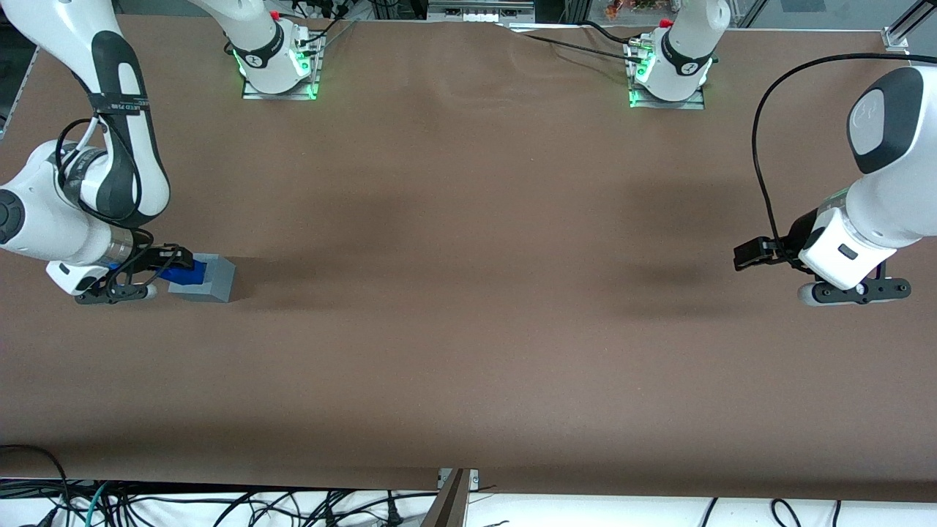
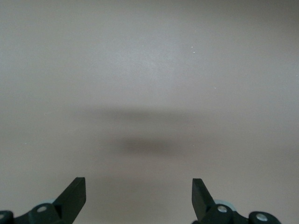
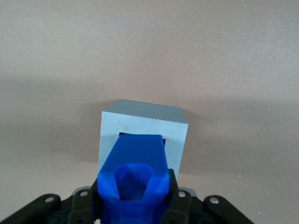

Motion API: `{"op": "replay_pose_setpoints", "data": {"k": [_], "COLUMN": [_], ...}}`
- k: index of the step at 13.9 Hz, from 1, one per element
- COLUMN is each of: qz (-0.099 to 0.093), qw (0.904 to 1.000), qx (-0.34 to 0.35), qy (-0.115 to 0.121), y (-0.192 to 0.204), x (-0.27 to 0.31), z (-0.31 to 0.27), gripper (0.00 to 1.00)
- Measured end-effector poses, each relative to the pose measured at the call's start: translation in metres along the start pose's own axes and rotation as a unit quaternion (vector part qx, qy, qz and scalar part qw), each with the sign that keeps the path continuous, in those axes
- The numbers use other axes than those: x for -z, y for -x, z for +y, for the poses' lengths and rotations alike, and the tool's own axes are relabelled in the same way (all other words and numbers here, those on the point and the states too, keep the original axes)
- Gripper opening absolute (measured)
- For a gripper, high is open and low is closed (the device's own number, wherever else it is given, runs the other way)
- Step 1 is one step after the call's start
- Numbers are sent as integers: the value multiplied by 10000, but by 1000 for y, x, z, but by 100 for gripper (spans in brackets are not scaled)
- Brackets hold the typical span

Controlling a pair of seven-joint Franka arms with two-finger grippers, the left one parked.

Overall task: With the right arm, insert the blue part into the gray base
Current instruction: 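Lower the blue block into the gray base's square hole, pressing down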

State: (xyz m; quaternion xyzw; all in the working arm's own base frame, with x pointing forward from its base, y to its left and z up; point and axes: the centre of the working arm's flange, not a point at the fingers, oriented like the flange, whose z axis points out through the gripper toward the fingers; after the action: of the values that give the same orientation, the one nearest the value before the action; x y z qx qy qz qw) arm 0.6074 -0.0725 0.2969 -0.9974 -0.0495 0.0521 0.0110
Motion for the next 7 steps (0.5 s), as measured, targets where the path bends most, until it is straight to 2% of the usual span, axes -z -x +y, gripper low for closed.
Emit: {"op": "replay_pose_setpoints", "data": {"k": [7], "qz": [28], "qw": [10000], "qx": [-34], "qy": [12], "y": [-1], "x": [0], "z": [0], "gripper": [51]}}
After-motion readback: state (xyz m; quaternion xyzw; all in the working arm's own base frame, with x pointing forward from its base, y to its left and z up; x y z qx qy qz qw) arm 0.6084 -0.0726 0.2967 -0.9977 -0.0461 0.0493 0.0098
